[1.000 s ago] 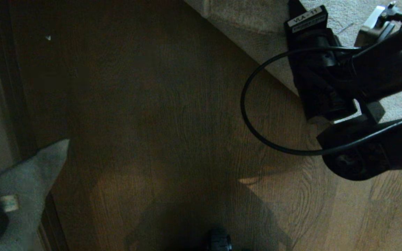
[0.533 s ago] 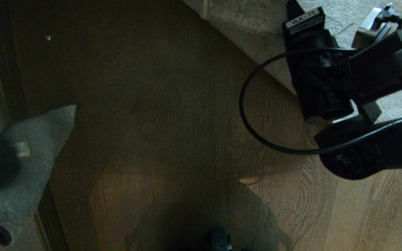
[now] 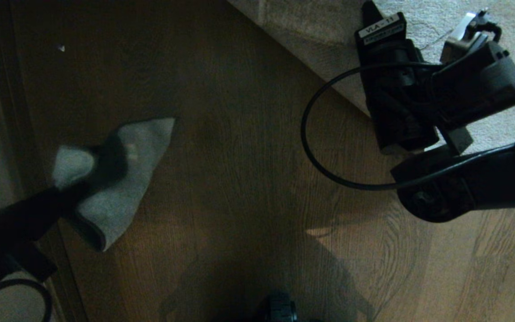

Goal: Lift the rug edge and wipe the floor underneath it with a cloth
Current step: Wipe the floor under the carpet with a rag

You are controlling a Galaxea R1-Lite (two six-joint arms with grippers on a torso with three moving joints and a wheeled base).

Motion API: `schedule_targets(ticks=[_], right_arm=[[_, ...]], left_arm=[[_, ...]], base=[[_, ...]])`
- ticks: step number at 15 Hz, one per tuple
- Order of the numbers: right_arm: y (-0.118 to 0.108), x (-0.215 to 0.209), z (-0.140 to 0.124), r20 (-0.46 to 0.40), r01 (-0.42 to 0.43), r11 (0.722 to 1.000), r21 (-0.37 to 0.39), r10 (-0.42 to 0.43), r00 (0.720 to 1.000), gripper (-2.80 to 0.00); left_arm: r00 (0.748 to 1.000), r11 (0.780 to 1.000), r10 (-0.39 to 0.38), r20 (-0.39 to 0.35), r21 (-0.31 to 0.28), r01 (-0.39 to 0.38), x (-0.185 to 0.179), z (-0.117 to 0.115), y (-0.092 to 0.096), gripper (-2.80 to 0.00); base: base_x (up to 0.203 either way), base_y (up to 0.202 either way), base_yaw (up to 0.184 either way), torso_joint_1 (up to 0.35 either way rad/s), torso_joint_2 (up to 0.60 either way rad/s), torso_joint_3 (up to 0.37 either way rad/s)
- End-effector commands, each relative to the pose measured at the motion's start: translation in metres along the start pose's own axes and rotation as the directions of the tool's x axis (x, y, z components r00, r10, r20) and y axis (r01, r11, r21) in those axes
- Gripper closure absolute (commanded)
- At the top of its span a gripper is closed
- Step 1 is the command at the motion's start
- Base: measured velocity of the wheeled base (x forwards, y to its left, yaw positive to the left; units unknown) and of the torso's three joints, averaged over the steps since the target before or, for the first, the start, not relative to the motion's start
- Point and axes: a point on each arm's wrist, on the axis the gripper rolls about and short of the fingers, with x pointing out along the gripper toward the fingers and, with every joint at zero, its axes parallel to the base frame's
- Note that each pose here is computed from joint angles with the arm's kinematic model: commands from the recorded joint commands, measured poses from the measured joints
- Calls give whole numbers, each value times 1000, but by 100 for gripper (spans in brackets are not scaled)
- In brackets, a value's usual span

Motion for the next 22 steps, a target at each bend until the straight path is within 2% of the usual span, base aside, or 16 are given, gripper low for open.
schedule_targets(ticks=[1,4,7,14,17,22], right_arm=[[-3,1,1,33,-14,1000,13,14,999,0],[-4,3,-2,38,-16,1000,15,15,999,0],[-6,3,-4,37,-14,1000,14,13,999,0],[-8,5,-1,45,-12,1000,20,11,999,0],[-12,7,3,56,-7,1000,11,6,998,0],[-16,9,6,66,-3,1000,25,1,998,0]], left_arm=[[989,992,-123,-80,-26,121,38,-8,-22,0],[980,980,-188,-59,-73,184,67,-8,-65,0],[985,978,-170,-10,-125,168,97,-7,-102,0],[990,972,-98,99,-206,117,163,-4,-138,0],[989,971,-63,132,-223,91,188,-2,-144,0],[985,974,57,164,-228,-18,225,-1,-117,0]], base=[[0,0,0,0,0,0],[0,0,0,0,0,0],[0,0,0,0,0,0],[0,0,0,0,0,0],[0,0,0,0,0,0],[0,0,0,0,0,0]])
